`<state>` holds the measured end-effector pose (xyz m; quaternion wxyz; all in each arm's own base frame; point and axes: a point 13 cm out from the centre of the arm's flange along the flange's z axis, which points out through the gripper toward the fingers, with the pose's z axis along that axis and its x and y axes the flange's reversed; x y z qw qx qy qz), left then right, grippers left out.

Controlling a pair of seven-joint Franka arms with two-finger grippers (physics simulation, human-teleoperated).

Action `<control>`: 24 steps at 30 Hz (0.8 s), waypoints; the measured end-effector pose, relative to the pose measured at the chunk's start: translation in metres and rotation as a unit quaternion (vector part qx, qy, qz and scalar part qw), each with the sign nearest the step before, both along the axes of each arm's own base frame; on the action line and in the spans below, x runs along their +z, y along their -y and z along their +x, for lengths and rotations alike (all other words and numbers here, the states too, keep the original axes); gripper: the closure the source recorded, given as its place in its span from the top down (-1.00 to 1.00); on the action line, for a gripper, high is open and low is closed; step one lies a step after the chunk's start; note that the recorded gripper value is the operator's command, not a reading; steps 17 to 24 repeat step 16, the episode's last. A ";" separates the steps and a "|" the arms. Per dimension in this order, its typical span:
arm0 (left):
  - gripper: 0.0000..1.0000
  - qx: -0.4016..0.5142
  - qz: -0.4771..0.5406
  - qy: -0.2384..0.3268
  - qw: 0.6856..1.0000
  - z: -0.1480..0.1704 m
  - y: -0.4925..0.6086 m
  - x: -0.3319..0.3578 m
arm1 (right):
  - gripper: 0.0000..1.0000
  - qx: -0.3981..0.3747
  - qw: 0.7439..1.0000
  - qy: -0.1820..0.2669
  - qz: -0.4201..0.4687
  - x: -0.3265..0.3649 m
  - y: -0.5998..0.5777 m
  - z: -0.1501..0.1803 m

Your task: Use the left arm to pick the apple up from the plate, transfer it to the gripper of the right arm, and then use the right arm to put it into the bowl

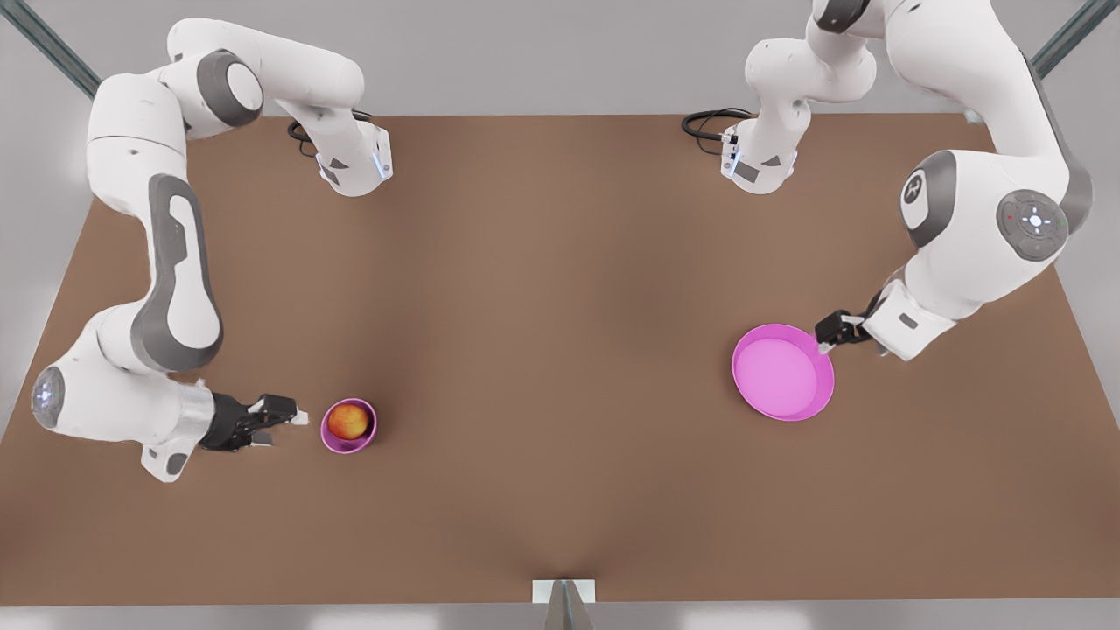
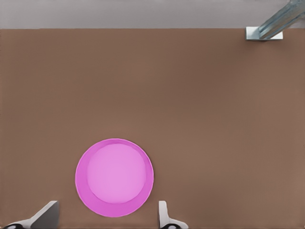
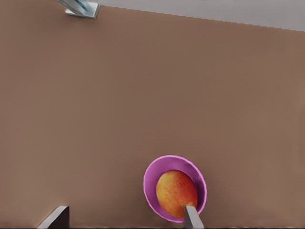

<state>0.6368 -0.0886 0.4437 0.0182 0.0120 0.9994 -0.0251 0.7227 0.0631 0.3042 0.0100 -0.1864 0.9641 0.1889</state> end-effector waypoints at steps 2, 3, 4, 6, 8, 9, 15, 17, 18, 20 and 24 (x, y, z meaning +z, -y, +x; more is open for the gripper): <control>1.00 0.003 0.001 0.011 1.000 0.000 -0.005 0.019 | 1.00 0.013 0.998 0.022 -0.065 0.042 0.003 -0.008; 1.00 0.002 0.002 0.018 1.000 -0.003 -0.010 0.032 | 1.00 0.013 0.995 0.034 -0.090 0.068 0.008 -0.013; 1.00 0.004 0.003 0.020 1.000 -0.008 -0.018 0.039 | 1.00 0.009 0.993 0.045 -0.110 0.095 0.012 -0.020; 1.00 0.008 0.008 0.020 1.000 -0.018 -0.033 0.045 | 1.00 0.011 0.989 0.053 -0.141 0.129 0.007 -0.035; 1.00 0.003 0.012 0.017 1.000 -0.022 -0.034 0.046 | 1.00 0.030 0.984 0.064 -0.163 0.157 -0.026 -0.049; 1.00 -0.001 0.013 0.015 1.000 -0.023 -0.031 0.045 | 1.00 0.030 0.980 0.076 -0.180 0.179 -0.035 -0.059; 1.00 -0.025 0.017 0.006 1.000 -0.029 -0.012 0.041 | 1.00 -0.055 0.969 0.023 -0.240 0.178 0.019 -0.122; 1.00 -0.026 0.017 0.004 1.000 -0.029 -0.012 0.041 | 1.00 -0.065 0.969 0.014 -0.240 0.169 0.026 -0.121; 1.00 -0.026 0.017 0.004 1.000 -0.029 -0.012 0.041 | 1.00 -0.065 0.969 0.014 -0.240 0.169 0.026 -0.121; 1.00 -0.026 0.017 0.004 1.000 -0.029 -0.012 0.041 | 1.00 -0.065 0.969 0.014 -0.240 0.169 0.026 -0.121; 1.00 -0.026 0.017 0.004 1.000 -0.029 -0.012 0.041 | 1.00 -0.065 0.969 0.014 -0.240 0.169 0.026 -0.121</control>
